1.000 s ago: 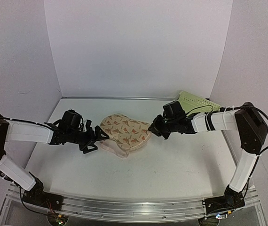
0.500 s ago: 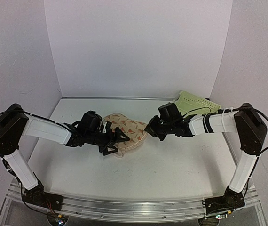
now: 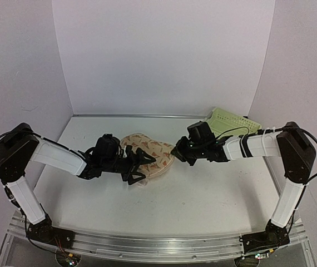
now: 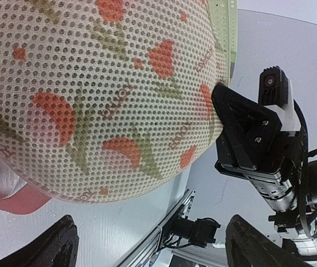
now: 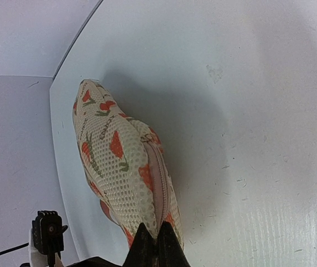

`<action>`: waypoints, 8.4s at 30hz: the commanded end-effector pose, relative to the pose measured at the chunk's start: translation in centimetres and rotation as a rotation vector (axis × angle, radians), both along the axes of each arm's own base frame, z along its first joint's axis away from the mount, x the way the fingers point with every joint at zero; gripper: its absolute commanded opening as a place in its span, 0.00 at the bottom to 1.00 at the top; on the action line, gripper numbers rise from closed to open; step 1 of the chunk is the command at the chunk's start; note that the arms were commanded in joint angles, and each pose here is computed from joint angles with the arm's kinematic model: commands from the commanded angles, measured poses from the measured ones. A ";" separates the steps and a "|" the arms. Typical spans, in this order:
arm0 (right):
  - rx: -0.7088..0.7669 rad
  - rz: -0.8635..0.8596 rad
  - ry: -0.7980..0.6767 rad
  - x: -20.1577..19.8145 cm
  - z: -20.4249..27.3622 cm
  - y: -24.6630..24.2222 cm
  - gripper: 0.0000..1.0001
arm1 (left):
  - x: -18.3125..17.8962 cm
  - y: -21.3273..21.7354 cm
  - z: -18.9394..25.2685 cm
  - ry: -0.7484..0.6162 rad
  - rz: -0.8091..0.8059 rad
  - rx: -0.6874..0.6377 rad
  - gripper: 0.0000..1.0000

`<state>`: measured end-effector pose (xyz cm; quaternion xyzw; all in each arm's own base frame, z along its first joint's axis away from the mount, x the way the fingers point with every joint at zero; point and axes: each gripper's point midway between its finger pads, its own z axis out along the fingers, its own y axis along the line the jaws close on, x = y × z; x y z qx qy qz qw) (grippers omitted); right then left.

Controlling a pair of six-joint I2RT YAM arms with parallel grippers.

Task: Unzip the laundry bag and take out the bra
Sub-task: Pass from the right arm to the left, then pass from the left arm to the right, then place the laundry bag at the center of the board, then adjust the laundry bag at the center of the board.

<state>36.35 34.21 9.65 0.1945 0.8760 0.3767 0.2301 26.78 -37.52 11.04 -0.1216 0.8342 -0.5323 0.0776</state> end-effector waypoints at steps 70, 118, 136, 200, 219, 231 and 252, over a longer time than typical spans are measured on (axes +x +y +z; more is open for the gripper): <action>-0.185 0.132 -0.155 -8.7 3.0 -8.6 0.62 | -1.1 -0.9 -0.4 0.018 -0.133 -0.270 0.00; -0.175 0.829 -0.094 0.2 -4.5 -1.0 0.87 | -9.8 1.0 0.7 0.018 -0.675 -0.245 0.00; -0.259 0.770 -0.102 -0.8 -3.6 -3.3 0.00 | -6.9 1.1 -0.6 0.059 -0.612 -0.217 0.06; 0.231 -0.003 0.060 2.9 2.6 6.2 0.00 | 0.2 5.5 2.1 -0.054 -0.008 0.002 0.83; 0.088 0.018 0.087 -3.1 -0.8 0.1 0.21 | 1.3 4.6 -2.4 -0.107 -0.099 0.106 0.81; -0.202 0.135 -0.053 -4.6 1.6 -4.1 0.51 | 1.2 4.3 -4.3 -0.135 -0.258 0.250 0.81; -0.211 0.648 -0.189 0.6 3.5 4.3 0.34 | 4.0 5.8 -4.6 -0.239 -0.427 0.597 0.78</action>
